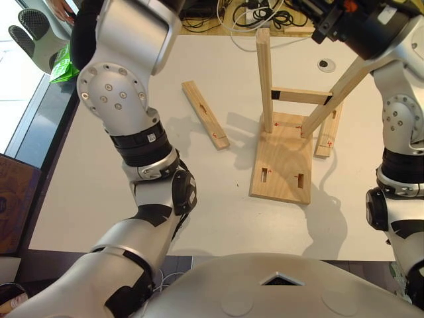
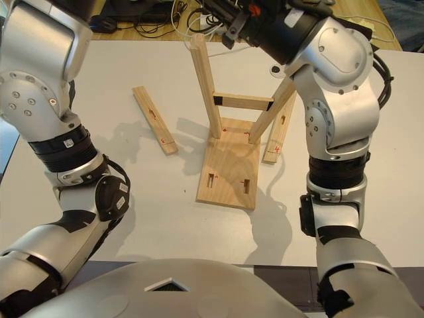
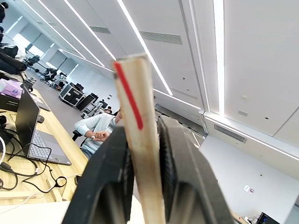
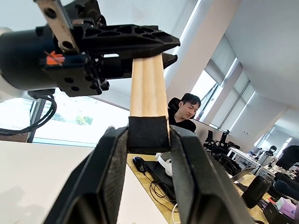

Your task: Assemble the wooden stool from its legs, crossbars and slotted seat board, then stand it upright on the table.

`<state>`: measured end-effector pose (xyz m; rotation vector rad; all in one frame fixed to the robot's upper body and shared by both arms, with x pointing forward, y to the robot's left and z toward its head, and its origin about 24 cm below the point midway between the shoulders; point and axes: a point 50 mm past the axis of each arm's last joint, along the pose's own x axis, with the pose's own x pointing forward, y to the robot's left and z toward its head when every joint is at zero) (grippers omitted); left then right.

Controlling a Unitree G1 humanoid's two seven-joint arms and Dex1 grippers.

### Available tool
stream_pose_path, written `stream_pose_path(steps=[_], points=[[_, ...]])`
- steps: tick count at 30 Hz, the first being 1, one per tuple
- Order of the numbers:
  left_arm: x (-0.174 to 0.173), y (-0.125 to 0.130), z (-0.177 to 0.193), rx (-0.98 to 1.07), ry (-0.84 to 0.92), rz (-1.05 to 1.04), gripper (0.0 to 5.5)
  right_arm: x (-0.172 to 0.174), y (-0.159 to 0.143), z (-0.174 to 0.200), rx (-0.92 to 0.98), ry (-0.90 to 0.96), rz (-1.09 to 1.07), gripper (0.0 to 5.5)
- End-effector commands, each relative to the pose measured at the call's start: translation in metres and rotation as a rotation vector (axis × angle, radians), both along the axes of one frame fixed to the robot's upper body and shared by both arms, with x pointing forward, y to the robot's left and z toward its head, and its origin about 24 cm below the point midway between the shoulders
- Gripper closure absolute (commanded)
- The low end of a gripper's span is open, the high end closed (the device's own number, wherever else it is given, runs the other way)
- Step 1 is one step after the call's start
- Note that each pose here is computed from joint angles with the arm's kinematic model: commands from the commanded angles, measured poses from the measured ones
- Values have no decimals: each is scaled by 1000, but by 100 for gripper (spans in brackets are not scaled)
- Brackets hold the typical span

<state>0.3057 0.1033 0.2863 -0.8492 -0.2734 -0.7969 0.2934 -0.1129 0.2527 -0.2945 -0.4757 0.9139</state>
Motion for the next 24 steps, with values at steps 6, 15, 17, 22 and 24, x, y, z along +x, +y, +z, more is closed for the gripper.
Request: stream_pose_path(steps=[6, 15, 17, 22, 24], points=[[3, 4, -5, 21, 36, 36, 509, 1, -13, 2, -49, -40, -49, 422], [9, 31, 11, 29, 9, 276, 509, 7, -49, -6, -170, -36, -215, 241], [11, 50, 14, 56, 23, 433, 509, 11, -70, 3, -119, -70, -335, 214], [14, 42, -51, 93, 305, 425, 509, 15, -115, 49, 214, -242, -634, 189], [9, 30, -82, 135, 409, 388, 509, 13, -135, 65, 360, -312, -763, 189]])
